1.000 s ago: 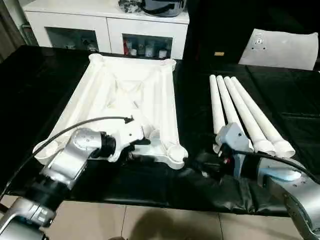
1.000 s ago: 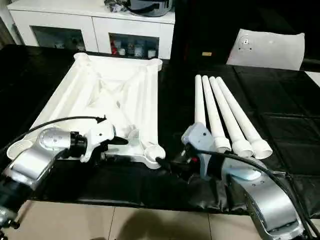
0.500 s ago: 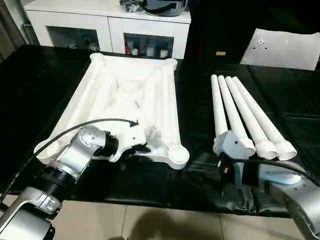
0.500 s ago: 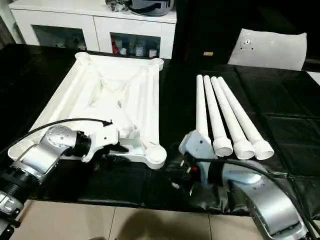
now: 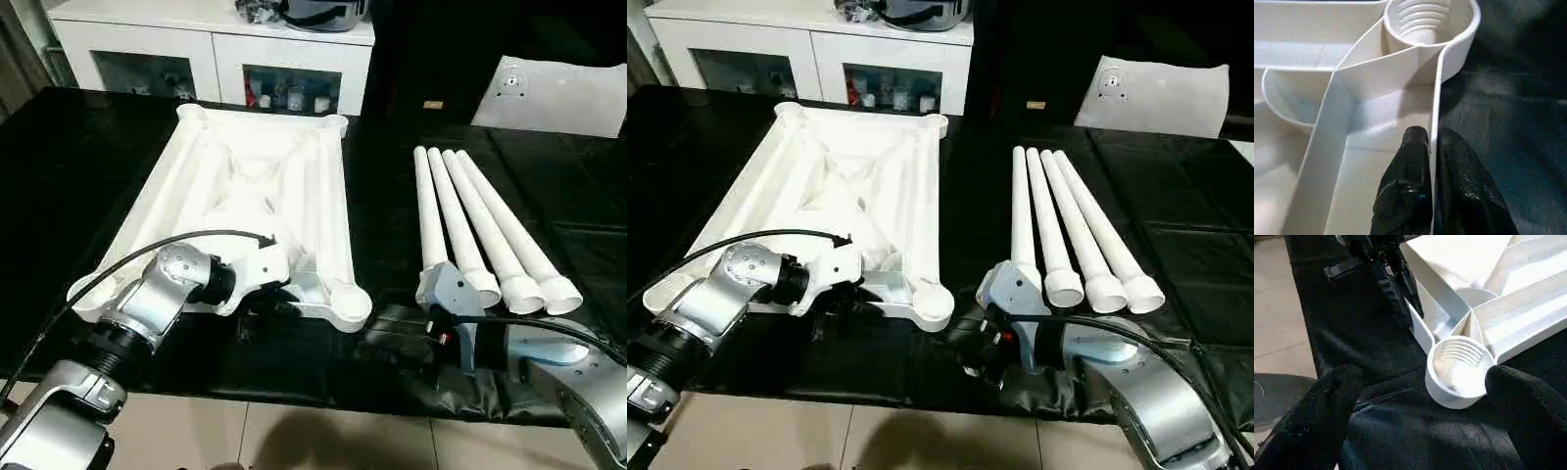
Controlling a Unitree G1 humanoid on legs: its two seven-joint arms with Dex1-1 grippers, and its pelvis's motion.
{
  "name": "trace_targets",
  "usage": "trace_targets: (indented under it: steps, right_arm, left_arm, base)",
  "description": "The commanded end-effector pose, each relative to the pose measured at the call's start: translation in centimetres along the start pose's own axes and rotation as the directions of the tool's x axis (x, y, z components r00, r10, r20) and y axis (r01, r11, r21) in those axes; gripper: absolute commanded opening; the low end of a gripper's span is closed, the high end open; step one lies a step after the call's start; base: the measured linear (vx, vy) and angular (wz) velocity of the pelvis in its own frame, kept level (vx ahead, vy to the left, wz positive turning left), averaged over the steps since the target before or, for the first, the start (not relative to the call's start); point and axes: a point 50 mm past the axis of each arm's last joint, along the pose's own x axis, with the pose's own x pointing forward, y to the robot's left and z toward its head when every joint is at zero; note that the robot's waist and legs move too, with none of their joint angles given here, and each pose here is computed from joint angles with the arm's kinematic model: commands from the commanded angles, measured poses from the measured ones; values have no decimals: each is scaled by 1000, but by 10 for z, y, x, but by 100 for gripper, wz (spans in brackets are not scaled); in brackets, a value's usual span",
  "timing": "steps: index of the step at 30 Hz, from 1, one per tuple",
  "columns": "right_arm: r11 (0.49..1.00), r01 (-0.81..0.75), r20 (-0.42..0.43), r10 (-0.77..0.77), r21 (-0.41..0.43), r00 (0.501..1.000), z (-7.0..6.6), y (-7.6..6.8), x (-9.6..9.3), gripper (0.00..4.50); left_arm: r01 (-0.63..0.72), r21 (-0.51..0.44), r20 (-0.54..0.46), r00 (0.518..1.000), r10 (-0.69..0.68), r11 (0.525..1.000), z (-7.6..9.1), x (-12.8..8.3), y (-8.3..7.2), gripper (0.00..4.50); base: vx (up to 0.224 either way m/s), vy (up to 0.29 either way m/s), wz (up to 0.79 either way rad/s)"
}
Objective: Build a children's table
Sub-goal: Move table base
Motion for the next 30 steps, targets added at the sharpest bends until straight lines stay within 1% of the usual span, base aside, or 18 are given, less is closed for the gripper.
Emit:
trace_targets:
  steps: [1,4,5,7,9,10,12,15,18,20,21,23,25,26,27,28,30]
  right_arm:
    - [1000,-5,-4,5,-20,1000,2,-1,-1,450]
    - [1000,-4,-3,4,-21,1000,2,-2,-1,450]
    - [1000,0,-1,0,-24,1000,2,-2,0,450]
    - [1000,3,1,-3,-25,1000,2,-2,0,450]
    - [1000,17,4,-17,-26,1000,2,-4,0,450]
    - [1000,17,5,-17,-26,1000,2,-4,0,450]
    - [999,31,10,-31,-23,999,4,-5,1,450]
    - [999,40,19,-40,-24,999,5,-6,1,450]
    - [998,51,26,-51,-26,998,5,-7,2,450]
    - [997,67,30,-66,-26,997,6,-8,1,450]
    - [995,99,39,-98,-14,994,6,-11,1,450]
    - [993,118,44,-117,-5,992,7,-13,1,450]
    - [977,210,93,-211,17,973,11,-25,0,450]
    - [973,225,113,-229,54,967,14,-29,0,450]
    - [967,247,142,-254,68,957,18,-33,-1,450]
    - [959,274,144,-282,73,949,19,-36,0,450]
    - [918,386,148,-395,87,907,22,-48,1,450]
  left_arm:
    - [-21,-29,9,1000,21,999,0,0,1,11]
    - [-38,-49,13,999,39,998,-1,2,0,2]
    - [-83,-73,21,996,85,994,-2,5,0,2]
    - [-113,-82,39,992,117,990,0,7,0,2]
    - [-159,-70,79,983,164,985,4,13,0,2]
    - [-159,-68,80,983,164,985,4,13,0,2]
    - [-149,-19,91,984,150,989,6,18,-5,2]
    - [-120,17,109,987,118,993,8,19,-8,2]
    - [-120,25,103,988,117,992,7,18,-8,2]
    - [-127,9,100,987,126,992,7,17,-7,2]
    - [-131,2,104,986,130,991,8,17,-6,2]
    - [-132,5,107,986,131,991,9,17,-6,57]
    - [-154,-14,148,977,155,988,15,16,-4,63]
    - [-158,-31,169,972,161,987,17,15,-3,78]
    - [-154,-34,185,970,158,987,20,13,-3,78]
    - [-157,-37,196,967,161,987,21,11,-3,94]
    - [-173,-49,224,958,179,984,23,8,-3,108]
  base:
    - [0,0,0]
    - [0,0,0]
    - [0,0,0]
    - [0,0,0]
    - [0,0,0]
    - [0,0,0]
    - [0,0,0]
    - [0,0,0]
    - [0,0,0]
    - [0,0,0]
    - [0,0,0]
    - [0,0,0]
    - [0,0,0]
    - [0,0,0]
    - [0,0,0]
    - [0,0,0]
    - [0,0,0]
